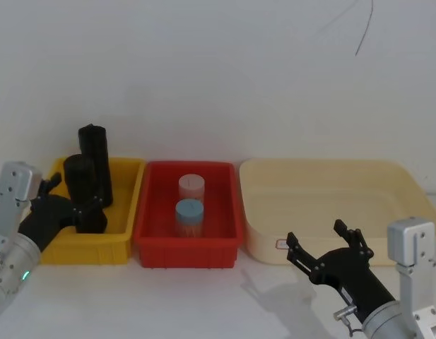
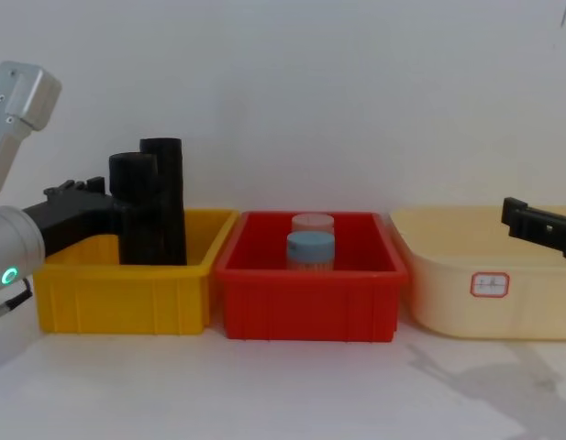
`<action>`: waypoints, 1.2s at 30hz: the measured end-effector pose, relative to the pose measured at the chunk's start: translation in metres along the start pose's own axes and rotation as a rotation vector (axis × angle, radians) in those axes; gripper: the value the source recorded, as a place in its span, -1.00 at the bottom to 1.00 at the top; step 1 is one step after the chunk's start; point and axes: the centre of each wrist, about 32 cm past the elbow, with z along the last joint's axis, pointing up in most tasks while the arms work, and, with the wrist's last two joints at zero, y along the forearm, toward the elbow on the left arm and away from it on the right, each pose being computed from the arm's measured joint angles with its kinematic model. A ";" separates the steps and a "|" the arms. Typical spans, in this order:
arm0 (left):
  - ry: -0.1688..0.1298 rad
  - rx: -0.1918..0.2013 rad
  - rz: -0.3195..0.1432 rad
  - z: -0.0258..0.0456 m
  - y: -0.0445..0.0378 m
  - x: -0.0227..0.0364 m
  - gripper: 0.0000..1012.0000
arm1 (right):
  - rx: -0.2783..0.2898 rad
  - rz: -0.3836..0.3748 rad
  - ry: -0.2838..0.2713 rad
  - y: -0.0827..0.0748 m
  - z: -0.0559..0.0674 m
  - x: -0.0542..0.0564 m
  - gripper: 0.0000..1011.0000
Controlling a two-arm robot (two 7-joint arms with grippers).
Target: Pick up the garbage bag with the one hand and transfer it to the other hand.
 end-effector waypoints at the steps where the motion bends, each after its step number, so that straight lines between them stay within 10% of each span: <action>1: 0.000 0.000 0.000 0.0000 0.0000 0.0000 0.98 | 0.000 0.000 0.000 0.000 0.000 0.000 0.98; 17: 0.046 -0.013 -0.011 -0.0051 -0.0161 0.0069 0.93 | 0.000 0.000 0.000 0.000 0.000 0.000 0.98; 36: 0.083 -0.028 -0.047 -0.0085 -0.0246 0.0094 0.04 | 0.000 0.000 0.000 0.000 0.000 0.000 0.98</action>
